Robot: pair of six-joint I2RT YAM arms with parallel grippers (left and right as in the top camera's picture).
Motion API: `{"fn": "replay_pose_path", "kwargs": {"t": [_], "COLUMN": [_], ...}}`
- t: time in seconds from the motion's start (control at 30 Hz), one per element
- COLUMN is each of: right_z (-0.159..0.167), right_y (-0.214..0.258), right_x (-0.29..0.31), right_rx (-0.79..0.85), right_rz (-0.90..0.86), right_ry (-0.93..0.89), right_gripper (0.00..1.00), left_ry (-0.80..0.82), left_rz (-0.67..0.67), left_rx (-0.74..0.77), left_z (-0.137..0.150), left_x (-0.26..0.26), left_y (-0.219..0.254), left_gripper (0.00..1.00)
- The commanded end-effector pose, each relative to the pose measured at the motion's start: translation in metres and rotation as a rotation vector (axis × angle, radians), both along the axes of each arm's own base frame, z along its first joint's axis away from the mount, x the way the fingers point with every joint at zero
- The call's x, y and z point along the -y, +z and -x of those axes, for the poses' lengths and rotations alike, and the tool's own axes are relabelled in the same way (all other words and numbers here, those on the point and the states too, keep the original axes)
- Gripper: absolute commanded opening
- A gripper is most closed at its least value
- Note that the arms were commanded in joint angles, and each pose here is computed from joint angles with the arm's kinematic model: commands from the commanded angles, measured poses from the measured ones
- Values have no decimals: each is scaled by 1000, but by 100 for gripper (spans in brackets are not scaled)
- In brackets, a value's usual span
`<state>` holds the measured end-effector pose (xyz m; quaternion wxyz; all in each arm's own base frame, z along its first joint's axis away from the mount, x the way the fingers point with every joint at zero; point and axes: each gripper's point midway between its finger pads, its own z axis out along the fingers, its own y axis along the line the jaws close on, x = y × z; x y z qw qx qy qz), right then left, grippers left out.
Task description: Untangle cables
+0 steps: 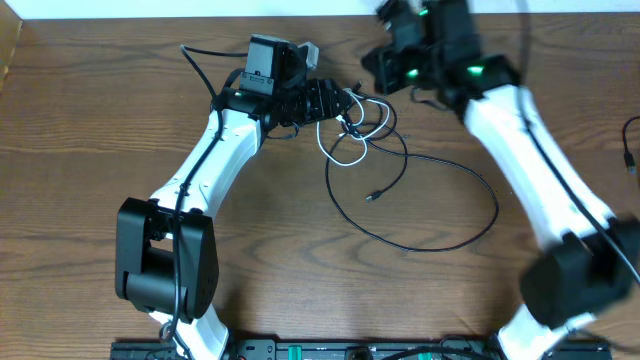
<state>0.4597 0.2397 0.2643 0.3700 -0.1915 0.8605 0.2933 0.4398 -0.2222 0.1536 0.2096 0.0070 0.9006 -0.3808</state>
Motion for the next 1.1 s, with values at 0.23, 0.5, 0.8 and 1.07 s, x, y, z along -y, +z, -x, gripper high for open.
{"fn": "replay_pose_path", "kwargs": {"t": [0.23,0.5,0.8,1.07], "right_z": [6,-20,-7,-10], "right_y": [-52,-135,-199,-180], "right_x": [21,23,-19,-52], "right_rx": [-197,-303,-401,-407], "right_rz": [85,-91,-365,-496], "right_ry": [-100,140,393,456], "right_gripper": [5,47,55,47], "left_ry": [75,223,292,292], "left_rz": [-85,-117,-107,-109], "left_rx": [-73,-164,-197,-204], "left_z": [2,-4,-9,-8], "left_x": [-17,-54,-78,-79], "left_y": [-23,-35,-37,-38], "left_gripper": [62,61,61,61]}}
